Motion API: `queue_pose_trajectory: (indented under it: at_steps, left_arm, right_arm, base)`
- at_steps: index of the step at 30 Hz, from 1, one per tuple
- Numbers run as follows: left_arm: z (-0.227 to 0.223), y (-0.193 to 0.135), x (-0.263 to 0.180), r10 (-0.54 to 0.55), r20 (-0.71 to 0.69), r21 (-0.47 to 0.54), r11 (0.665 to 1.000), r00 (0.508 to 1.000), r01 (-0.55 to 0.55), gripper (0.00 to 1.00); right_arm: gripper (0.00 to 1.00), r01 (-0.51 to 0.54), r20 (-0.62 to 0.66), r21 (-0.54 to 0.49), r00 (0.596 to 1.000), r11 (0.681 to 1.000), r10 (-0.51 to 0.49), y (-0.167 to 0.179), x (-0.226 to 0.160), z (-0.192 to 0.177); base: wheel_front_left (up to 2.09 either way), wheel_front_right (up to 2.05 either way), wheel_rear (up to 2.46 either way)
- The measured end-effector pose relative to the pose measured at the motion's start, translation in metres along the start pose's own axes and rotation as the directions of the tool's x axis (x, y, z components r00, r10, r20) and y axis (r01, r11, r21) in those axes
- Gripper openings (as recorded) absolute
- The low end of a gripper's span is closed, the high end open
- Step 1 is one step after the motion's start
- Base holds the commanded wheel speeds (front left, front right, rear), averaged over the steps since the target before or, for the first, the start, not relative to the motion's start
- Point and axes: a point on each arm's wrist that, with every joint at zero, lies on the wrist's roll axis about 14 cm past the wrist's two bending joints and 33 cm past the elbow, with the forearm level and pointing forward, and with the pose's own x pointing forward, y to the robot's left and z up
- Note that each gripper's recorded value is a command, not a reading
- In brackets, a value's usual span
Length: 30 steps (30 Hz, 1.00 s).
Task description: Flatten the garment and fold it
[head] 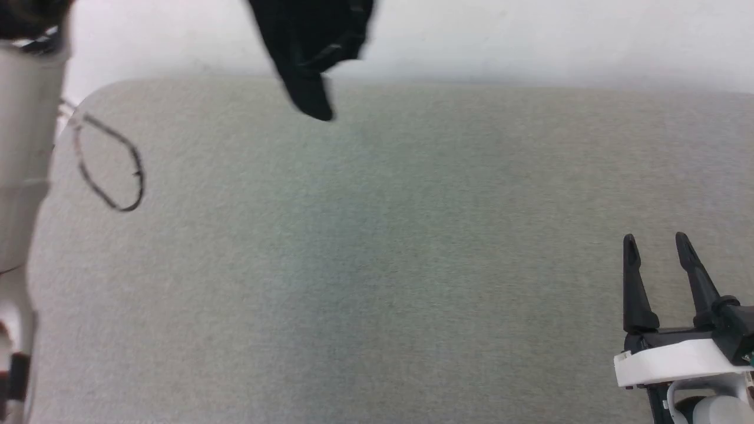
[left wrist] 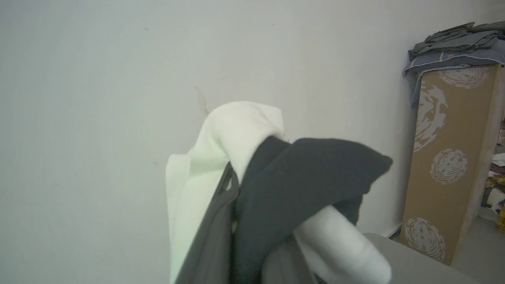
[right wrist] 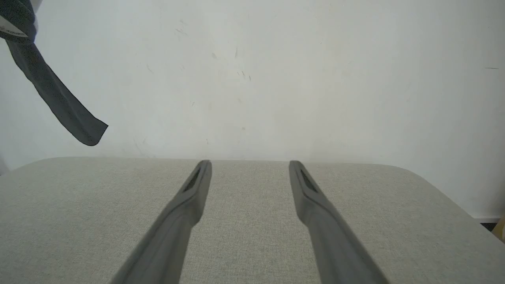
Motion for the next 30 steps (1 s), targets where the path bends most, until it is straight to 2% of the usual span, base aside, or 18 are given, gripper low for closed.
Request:
queue_pose_trajectory:
  at_steps: [7,15,19,25,28,30]
  left_arm:
    - [0.030,-0.072,0.025,-0.177,0.089,-0.047,0.982,0.980,0.182,0.00]
    - [0.019,-0.132,0.034,-0.316,0.107,-0.114,0.938,0.943,0.327,0.00]
    - [-0.014,-0.147,0.034,-0.344,0.076,-0.158,0.923,0.936,0.352,0.00]
    - [-0.085,-0.166,0.023,-0.360,0.012,-0.342,0.875,0.933,0.343,0.00]
    - [-0.127,-0.173,0.014,-0.356,-0.034,-0.406,0.859,0.934,0.313,0.00]
    - [-0.156,-0.173,0.006,-0.344,-0.081,-0.425,0.861,0.935,0.280,0.00]
  right_arm:
    - [1.00,0.047,0.028,0.014,0.998,0.999,-0.048,-0.014,-0.013,0.012]
    - [1.00,0.095,0.032,0.020,0.995,0.995,-0.096,-0.029,-0.025,0.015]
    - [1.00,0.105,0.024,0.024,0.994,0.994,-0.106,-0.032,-0.026,0.013]
    - [1.00,0.112,0.014,0.024,0.994,0.993,-0.113,-0.034,-0.025,0.009]
    - [1.00,0.116,0.008,0.024,0.993,0.993,-0.116,-0.036,-0.023,0.007]
    - [1.00,0.116,0.004,0.024,0.993,0.993,-0.117,-0.036,-0.021,0.005]
  base:
    - [0.00,0.00,0.00]
    - [0.00,0.00,0.00]
    - [0.00,0.00,0.00]
    - [0.00,0.00,0.00]
    - [0.00,0.00,0.00]
    - [0.00,0.00,0.00]
